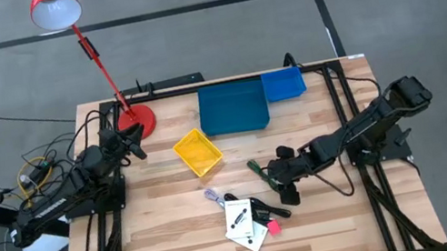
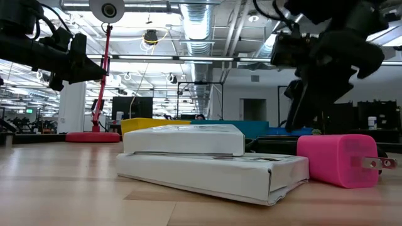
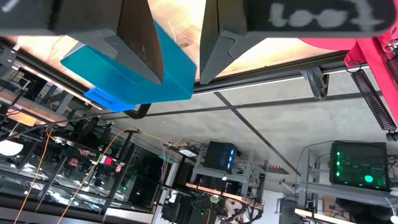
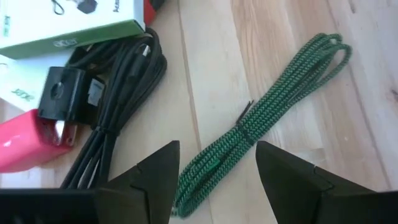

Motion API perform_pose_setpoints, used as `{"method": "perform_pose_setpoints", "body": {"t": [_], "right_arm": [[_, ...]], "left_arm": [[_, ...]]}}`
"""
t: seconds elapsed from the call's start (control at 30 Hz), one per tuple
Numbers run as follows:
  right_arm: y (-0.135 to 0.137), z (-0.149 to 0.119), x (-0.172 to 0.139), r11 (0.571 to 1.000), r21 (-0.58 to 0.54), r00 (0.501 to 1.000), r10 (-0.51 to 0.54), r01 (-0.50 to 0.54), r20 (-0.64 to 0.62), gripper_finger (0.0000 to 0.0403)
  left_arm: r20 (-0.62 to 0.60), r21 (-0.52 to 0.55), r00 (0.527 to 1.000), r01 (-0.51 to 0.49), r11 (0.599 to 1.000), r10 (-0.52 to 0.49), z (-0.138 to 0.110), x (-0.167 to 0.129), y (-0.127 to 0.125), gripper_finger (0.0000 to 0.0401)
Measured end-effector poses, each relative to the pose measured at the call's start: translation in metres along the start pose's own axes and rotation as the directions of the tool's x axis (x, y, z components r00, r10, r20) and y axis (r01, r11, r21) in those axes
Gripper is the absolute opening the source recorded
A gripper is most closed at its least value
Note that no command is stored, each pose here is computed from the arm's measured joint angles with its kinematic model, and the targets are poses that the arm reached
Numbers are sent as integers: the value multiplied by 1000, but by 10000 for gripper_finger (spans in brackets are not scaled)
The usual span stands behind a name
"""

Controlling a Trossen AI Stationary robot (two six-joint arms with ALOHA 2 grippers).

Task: Pick and place items into bin
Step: Put the green charger cable into the dark blue bin

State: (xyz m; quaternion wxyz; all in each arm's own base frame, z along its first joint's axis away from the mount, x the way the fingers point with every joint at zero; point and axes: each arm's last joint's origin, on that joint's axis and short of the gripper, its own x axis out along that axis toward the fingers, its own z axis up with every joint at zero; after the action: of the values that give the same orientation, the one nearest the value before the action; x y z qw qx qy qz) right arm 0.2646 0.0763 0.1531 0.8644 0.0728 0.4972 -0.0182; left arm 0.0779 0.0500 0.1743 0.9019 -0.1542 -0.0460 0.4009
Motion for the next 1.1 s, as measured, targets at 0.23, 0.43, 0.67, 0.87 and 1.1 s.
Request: {"method": "perform_pose_setpoints", "body": {"t": [0.23, 0.43, 0.67, 0.87, 1.1], "right_arm": [[-2, -9, 30, 999, 7, 996, -41, 42, -76, 207], [-4, -10, 38, 998, 18, 994, -63, 65, -94, 205], [-6, -7, 31, 998, 21, 996, -63, 65, -69, 157], [-8, -4, 25, 997, 28, 996, -75, 76, -38, 38], [-13, -2, 25, 990, 18, 990, -141, 141, -15, 26]], "left_arm": [[0, 0, 1000, 0, 1000, 0, 0, 0, 0, 94], [0, 0, 1000, 0, 1000, 0, 0, 0, 0, 94], [0, 0, 1000, 0, 1000, 0, 0, 0, 0, 94], [0, 0, 1000, 0, 1000, 0, 0, 0, 0, 94], [0, 0, 1000, 0, 1000, 0, 0, 0, 0, 94]]}}
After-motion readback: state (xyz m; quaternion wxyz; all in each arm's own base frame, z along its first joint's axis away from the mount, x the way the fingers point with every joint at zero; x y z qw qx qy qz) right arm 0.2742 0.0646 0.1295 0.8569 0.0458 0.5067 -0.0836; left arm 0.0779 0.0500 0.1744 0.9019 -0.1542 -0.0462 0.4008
